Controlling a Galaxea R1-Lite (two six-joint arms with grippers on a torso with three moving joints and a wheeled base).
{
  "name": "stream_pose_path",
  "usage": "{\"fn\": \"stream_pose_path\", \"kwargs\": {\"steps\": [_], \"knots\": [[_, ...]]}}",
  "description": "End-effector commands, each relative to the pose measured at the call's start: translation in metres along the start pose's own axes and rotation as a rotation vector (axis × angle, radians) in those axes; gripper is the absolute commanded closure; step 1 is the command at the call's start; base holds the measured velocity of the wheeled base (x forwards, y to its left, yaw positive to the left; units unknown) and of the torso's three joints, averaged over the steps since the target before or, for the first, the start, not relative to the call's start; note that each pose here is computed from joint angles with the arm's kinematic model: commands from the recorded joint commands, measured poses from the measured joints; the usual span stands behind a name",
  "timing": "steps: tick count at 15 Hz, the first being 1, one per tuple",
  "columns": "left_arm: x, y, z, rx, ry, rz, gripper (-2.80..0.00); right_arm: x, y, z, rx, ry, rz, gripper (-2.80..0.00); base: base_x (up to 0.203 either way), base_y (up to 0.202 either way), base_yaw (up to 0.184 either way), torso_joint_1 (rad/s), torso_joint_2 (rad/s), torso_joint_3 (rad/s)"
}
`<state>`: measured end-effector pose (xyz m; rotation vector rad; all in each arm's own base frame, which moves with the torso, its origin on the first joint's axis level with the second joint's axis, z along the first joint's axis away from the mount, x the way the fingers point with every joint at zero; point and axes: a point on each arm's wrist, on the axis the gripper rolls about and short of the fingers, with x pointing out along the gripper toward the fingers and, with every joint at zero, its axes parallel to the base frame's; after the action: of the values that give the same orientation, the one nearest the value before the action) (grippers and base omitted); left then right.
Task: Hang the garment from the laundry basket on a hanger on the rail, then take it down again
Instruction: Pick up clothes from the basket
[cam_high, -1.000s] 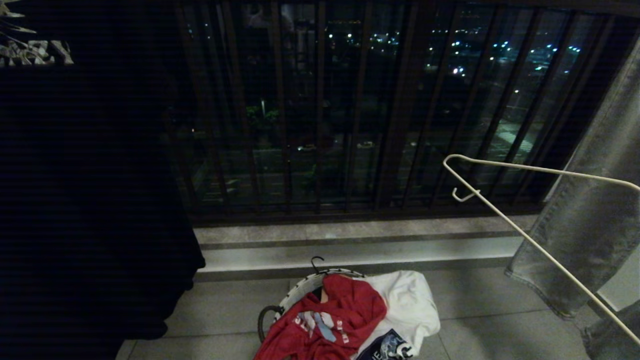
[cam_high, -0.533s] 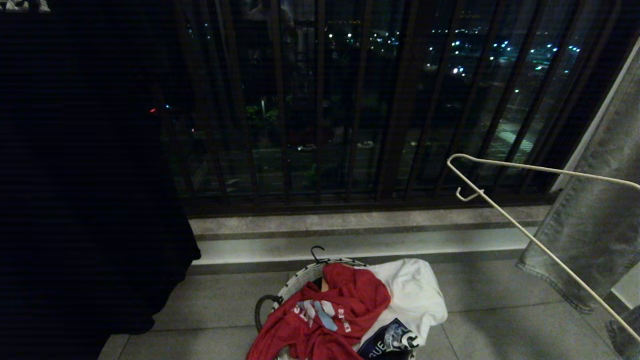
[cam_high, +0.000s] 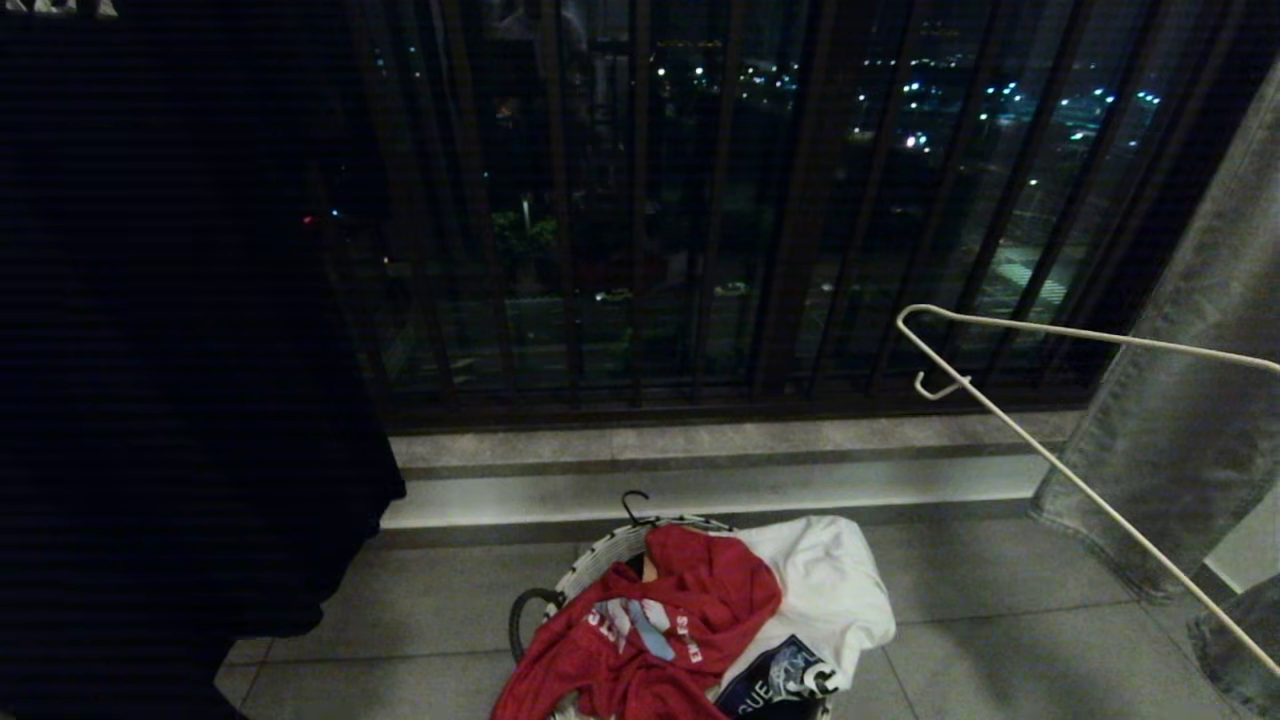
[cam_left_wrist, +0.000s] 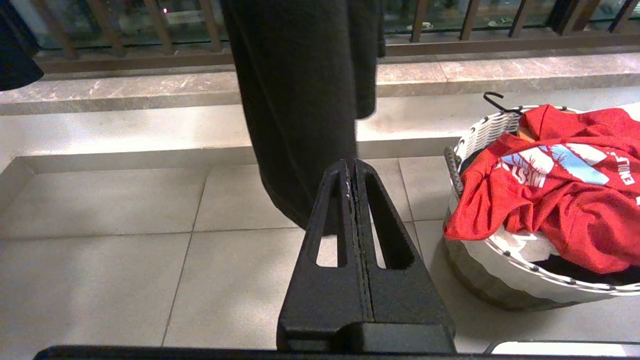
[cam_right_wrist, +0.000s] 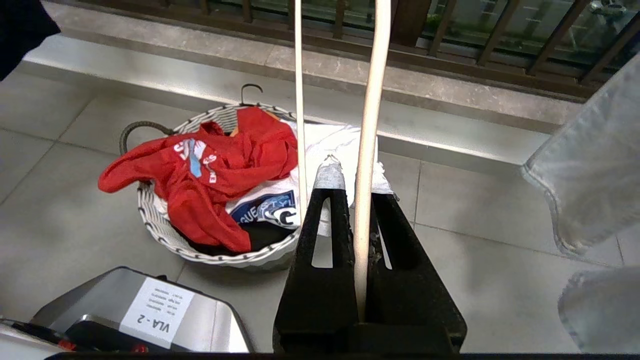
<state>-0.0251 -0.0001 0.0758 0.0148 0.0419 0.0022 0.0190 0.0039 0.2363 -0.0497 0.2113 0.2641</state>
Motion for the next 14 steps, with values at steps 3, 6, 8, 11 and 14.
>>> {"fn": "stream_pose_path", "kwargs": {"steps": [3, 6, 8, 11, 14], "knots": [[0.000, 0.000, 0.000, 0.000, 0.000, 0.001, 0.00, -0.003, -0.001, 0.002, 0.006, -0.018, 0.001, 0.00, 0.000, 0.000, 0.000, 0.000, 0.00, 0.000], [0.000, 0.000, 0.000, 0.000, 0.000, 0.001, 0.00, -0.002, 0.000, 0.013, 0.038, -0.092, 0.007, 0.00, 0.000, 0.000, 0.000, 0.000, 0.00, 0.000], [0.000, 0.000, 0.000, 0.000, 0.000, 0.001, 0.00, -0.001, 0.001, 0.023, 0.051, -0.120, 0.009, 0.00, 0.000, 0.000, 0.000, 0.000, 0.00, 0.000], [0.000, 0.000, 0.000, 0.000, 0.000, 0.001, 0.00, -0.003, 0.001, 0.032, 0.065, -0.150, 0.013, 0.00, 0.000, 0.000, 0.000, 0.000, 0.00, 0.000], [0.000, 0.000, 0.000, -0.001, 0.000, 0.001, 0.00, -0.001, 0.002, 0.039, 0.068, -0.157, 0.010, 0.00, 0.000, 0.000, 0.000, 0.000, 0.00, 0.000]]}}
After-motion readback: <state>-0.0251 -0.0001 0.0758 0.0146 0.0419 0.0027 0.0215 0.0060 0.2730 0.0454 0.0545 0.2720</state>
